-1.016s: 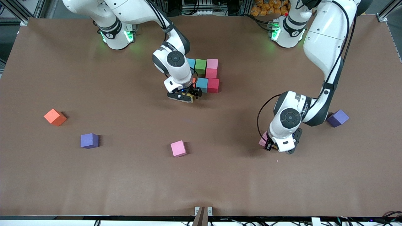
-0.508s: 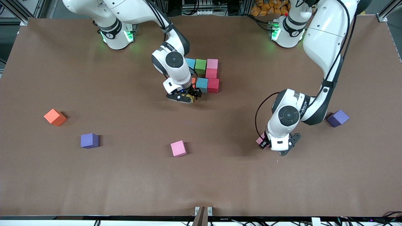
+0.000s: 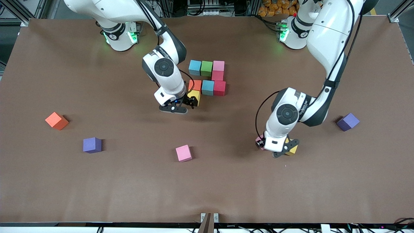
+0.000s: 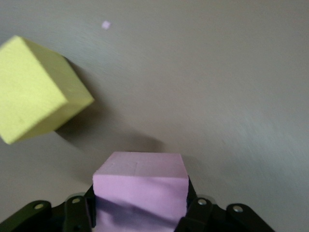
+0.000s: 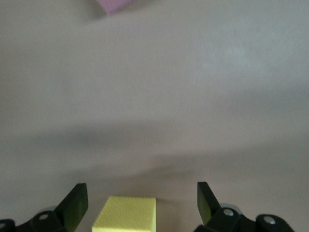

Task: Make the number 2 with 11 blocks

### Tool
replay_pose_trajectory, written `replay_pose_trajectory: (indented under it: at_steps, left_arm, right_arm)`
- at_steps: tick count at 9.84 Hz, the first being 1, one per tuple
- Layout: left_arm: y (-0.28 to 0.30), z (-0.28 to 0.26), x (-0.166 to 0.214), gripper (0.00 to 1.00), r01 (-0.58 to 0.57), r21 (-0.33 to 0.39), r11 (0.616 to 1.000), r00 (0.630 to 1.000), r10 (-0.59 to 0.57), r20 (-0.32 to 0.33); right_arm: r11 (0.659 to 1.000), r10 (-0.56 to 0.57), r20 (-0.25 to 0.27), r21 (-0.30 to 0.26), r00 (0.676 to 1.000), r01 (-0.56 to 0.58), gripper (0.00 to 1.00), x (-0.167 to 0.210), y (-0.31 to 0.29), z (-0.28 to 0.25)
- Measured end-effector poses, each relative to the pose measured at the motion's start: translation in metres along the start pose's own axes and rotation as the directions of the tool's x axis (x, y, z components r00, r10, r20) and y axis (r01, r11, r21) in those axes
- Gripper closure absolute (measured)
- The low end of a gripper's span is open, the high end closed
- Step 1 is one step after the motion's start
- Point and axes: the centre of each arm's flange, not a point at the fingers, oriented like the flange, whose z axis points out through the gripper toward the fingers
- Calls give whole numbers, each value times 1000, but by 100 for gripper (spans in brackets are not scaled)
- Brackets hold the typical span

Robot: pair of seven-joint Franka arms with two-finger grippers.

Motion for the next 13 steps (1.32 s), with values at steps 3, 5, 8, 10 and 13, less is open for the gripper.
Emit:
replay_pose_trajectory:
  at_steps: [3, 5, 8, 10, 13]
  left_arm:
    - [28, -3, -37, 36, -167, 6, 986, 986, 167, 10]
    - [52, -20, -54, 36, -272, -10, 962, 962, 272, 11]
    - [89, -42, -94, 36, -413, -25, 910, 911, 413, -1]
    - [102, -43, -116, 36, -467, -28, 884, 884, 467, -3]
    - [114, -44, -139, 36, -503, -29, 864, 864, 503, -3]
  right_arm:
    - [995, -91, -62, 46, 994, 94, 0, 48, -3, -31]
    - [980, -192, -92, 35, 977, 196, 0, 73, -5, -26]
    - [954, -300, -161, -27, 940, 300, 0, 103, -25, -7]
    - [921, -389, -207, -111, 898, 374, 0, 118, -28, 3]
    - [912, -409, -255, -138, 876, 385, 0, 145, -12, 20]
